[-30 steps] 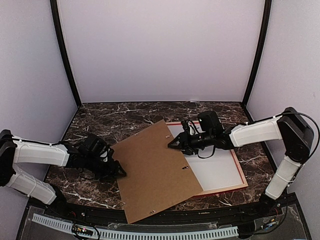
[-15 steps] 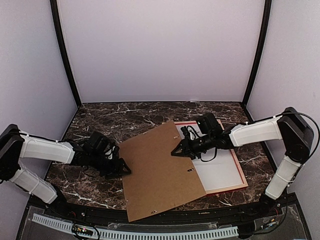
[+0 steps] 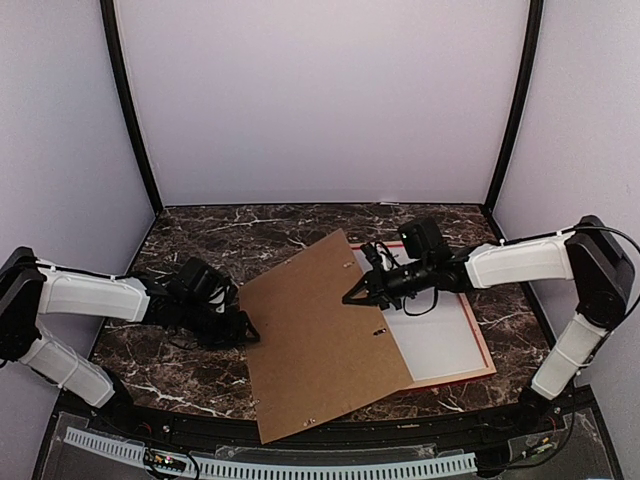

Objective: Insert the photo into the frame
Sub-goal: Pick up the backboard from the frame body, then move the frame body to the center of the board.

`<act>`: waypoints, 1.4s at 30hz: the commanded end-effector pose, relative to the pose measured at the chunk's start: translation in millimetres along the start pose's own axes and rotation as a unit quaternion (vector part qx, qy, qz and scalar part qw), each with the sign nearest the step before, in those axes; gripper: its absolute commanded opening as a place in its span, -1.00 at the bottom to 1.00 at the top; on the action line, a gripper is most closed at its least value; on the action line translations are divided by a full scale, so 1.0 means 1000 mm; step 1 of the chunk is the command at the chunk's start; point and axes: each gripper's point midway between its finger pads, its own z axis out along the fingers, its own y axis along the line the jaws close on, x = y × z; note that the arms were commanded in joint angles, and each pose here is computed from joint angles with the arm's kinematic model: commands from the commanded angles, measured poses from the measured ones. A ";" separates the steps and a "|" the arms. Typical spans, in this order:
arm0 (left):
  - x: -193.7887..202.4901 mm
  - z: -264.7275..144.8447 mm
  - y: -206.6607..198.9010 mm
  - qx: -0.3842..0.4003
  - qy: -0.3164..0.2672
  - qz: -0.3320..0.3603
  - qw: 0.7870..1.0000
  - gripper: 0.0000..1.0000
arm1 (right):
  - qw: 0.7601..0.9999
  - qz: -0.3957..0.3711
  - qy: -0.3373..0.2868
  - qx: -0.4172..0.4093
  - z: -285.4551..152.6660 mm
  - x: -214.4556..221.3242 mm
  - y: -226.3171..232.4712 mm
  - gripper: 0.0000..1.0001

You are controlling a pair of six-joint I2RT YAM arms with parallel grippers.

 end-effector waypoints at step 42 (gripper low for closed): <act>-0.077 0.096 -0.152 -0.052 -0.001 0.189 0.981 0.32 | 0.940 0.003 -0.331 -0.082 -0.315 -0.084 -0.008 -1.00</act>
